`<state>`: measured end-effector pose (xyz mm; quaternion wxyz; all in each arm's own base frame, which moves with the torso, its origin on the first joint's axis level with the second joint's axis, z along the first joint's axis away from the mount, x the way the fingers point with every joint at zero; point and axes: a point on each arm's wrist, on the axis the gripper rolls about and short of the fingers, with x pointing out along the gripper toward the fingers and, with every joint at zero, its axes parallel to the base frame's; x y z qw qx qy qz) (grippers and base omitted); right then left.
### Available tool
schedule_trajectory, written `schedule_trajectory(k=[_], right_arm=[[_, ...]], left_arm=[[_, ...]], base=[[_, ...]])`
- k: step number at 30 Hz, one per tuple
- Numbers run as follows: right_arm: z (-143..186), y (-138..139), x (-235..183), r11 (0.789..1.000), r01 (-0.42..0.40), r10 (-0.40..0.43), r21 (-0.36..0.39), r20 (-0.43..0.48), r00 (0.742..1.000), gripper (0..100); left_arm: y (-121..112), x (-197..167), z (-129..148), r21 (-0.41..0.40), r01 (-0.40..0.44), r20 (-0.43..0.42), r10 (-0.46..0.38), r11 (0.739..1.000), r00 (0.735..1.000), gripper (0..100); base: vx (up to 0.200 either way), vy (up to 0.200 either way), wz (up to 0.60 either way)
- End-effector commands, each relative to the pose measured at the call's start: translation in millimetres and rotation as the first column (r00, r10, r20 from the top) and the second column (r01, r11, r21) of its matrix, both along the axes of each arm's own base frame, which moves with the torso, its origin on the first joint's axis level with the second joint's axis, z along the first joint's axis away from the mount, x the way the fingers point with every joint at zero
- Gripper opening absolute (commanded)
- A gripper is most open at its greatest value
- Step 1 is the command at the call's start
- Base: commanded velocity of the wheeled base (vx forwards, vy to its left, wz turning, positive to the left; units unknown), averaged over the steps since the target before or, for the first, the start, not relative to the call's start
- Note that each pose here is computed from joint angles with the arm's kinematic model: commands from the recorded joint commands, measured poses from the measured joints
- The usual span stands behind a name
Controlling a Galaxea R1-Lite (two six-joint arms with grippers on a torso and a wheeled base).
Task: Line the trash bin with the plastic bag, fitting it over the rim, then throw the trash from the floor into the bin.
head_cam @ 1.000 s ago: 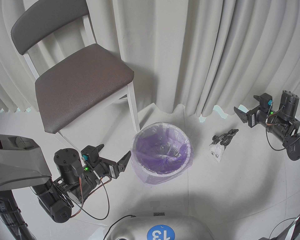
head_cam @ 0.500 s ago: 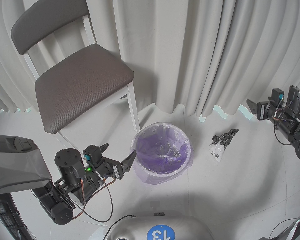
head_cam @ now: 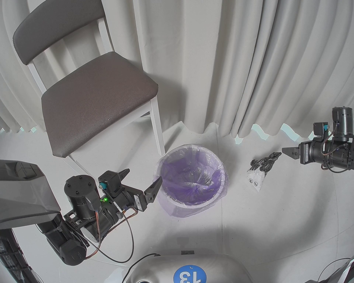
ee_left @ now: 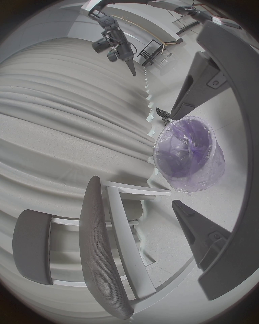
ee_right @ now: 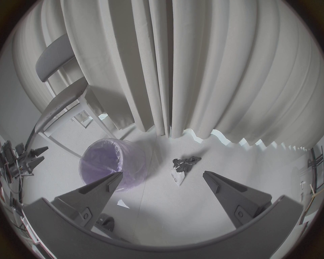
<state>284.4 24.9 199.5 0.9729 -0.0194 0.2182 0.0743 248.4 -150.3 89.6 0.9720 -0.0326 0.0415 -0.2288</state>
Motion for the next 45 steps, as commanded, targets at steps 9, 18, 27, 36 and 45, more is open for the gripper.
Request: schedule_trajectory(k=[9, 18, 27, 36, 45], right_arm=[[-102.0, -33.5, 114.6, 0.987, 0.103, -0.110, 0.121, 0.054, 0.992, 100], [-121.7, -40.5, 91.1, 0.928, 0.171, -0.221, 0.330, 0.120, 0.968, 100], [-142.2, -43.0, 122.2, 0.878, 0.165, -0.258, 0.449, 0.156, 0.953, 100], [-174.3, -68.9, 145.4, 0.865, 0.227, -0.317, 0.447, 0.137, 0.938, 100], [-195.1, -82.2, 159.6, 0.857, 0.254, -0.345, 0.449, 0.132, 0.929, 100]], left_arm=[[-0.2, -2.0, 1.9, 0.001, -0.001, 0.018, 0.001, 1.000, 1.000, 100], [9.5, 0.7, 6.5, -0.013, -0.035, 0.026, 0.036, 0.999, 0.999, 100], [12.2, -5.7, 12.5, -0.011, -0.032, 0.043, 0.032, 0.999, 0.999, 100], [10.0, -4.7, 5.8, 0.005, -0.023, 0.023, 0.023, 1.000, 0.999, 100], [8.6, -2.3, -1.3, 0.018, -0.022, 0.002, 0.022, 1.000, 1.000, 100]], base=[[0.000, 0.000, 0.00], [0.000, 0.000, 0.00], [0.000, 0.000, 0.00], [0.000, 0.000, 0.00], [0.000, 0.000, 0.00]])
